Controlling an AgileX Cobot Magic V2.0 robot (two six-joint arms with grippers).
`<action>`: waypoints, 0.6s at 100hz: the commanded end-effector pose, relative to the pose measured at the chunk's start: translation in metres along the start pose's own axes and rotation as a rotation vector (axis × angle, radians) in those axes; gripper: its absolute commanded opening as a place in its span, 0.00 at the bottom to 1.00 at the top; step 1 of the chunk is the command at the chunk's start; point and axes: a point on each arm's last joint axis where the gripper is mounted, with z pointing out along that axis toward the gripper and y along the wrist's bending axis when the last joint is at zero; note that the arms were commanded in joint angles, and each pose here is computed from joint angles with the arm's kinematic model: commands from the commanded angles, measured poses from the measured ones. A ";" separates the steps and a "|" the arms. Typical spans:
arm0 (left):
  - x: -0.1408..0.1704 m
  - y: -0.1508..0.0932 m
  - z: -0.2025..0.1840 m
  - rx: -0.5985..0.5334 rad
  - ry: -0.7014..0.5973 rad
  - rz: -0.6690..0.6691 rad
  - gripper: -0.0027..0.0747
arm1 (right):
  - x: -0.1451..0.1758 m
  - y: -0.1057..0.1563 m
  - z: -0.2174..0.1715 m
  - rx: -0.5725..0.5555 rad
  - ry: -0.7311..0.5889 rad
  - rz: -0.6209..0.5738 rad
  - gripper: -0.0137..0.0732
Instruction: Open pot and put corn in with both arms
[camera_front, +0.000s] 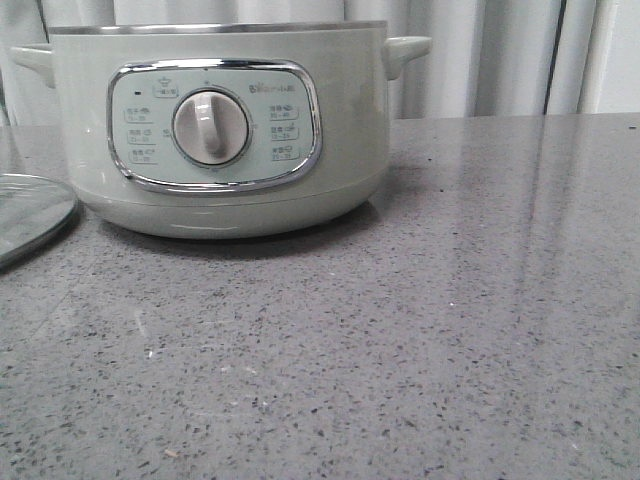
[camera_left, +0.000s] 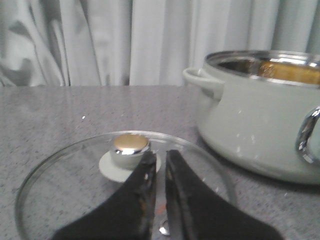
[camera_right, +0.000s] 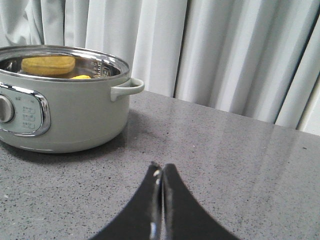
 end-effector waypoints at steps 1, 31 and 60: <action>-0.002 0.003 0.001 -0.049 -0.079 0.030 0.01 | -0.014 -0.003 -0.006 0.025 -0.118 -0.018 0.07; 0.036 0.012 0.005 -0.151 -0.101 0.079 0.01 | -0.014 -0.003 -0.006 0.025 -0.118 -0.018 0.07; 0.051 0.012 0.005 -0.149 0.057 0.029 0.01 | -0.014 -0.003 -0.006 0.025 -0.118 -0.018 0.07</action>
